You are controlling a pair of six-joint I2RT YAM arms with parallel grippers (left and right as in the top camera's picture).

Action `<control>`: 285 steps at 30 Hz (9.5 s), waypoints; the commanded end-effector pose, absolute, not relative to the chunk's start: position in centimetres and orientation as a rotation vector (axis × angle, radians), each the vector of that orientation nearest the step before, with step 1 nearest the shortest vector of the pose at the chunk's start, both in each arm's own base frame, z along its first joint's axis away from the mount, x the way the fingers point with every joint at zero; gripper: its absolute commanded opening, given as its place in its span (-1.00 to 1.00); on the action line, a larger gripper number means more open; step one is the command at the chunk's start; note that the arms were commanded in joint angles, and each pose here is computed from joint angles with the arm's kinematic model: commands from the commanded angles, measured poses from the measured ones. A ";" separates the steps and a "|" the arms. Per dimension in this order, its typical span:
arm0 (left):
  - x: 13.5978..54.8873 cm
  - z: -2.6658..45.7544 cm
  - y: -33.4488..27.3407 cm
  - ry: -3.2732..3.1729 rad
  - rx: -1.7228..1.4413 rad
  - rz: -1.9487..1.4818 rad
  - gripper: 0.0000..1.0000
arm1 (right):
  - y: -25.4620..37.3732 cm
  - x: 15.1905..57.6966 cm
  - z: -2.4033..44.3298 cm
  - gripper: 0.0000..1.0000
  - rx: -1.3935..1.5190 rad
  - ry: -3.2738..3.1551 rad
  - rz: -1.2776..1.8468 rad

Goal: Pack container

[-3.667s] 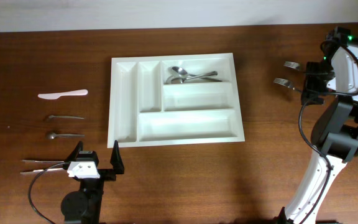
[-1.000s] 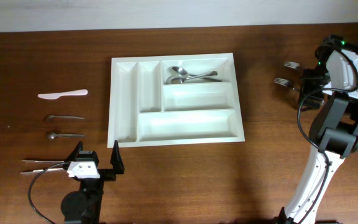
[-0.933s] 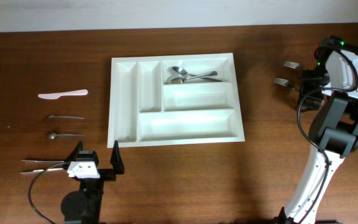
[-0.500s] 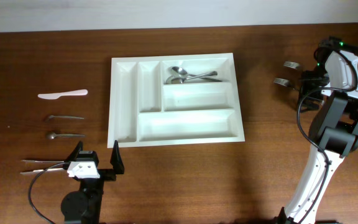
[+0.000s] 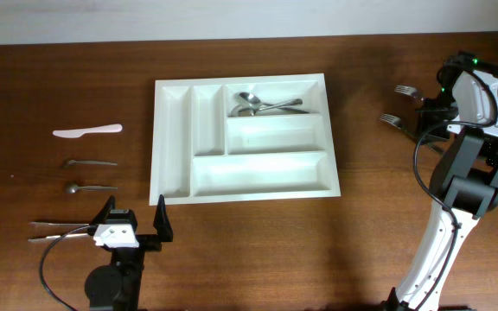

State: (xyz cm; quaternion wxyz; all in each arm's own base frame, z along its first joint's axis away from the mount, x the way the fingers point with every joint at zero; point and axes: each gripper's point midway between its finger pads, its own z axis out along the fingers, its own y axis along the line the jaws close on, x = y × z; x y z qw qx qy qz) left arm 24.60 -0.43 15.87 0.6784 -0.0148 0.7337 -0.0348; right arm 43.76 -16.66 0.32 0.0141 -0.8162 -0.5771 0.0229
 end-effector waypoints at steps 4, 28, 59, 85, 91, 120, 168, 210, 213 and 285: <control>24.6 15.7 -0.4 1.647 -0.021 -0.065 0.98 | -17.1 43.7 -0.4 -0.76 -2.546 -1.781 0.092; 24.6 15.7 -0.4 1.647 -0.021 -0.065 0.98 | -17.7 50.3 6.3 -0.92 -2.386 -2.263 -0.246; 24.6 15.7 -0.4 1.647 -0.021 -0.065 0.98 | -17.1 47.0 3.4 0.82 -2.521 -1.928 -0.097; 24.6 15.7 -0.4 1.647 -0.021 -0.065 0.98 | -17.8 46.1 2.4 0.86 -2.525 -1.929 0.007; 24.6 15.7 -0.4 1.647 -0.021 -0.065 0.98 | -17.6 45.6 1.3 0.92 -2.500 -1.911 0.032; 24.6 15.7 -0.4 1.646 -0.021 -0.065 0.98 | -17.6 44.6 0.2 1.00 -2.465 -1.893 0.101; 24.6 15.7 -0.4 1.647 -0.021 -0.065 0.98 | -17.2 43.7 -0.2 -0.44 -2.435 -1.873 0.135; 24.6 15.7 -0.4 1.647 -0.021 -0.065 0.98 | -15.1 51.1 4.6 -0.93 -2.195 -2.301 -0.408; 24.6 15.7 -0.4 1.647 -0.021 -0.065 0.98 | -13.8 52.3 7.3 -0.93 -2.160 -2.341 -0.521; 24.6 15.7 -0.4 1.647 -0.021 -0.065 0.98 | -8.0 51.6 12.8 0.98 -1.077 -3.214 0.239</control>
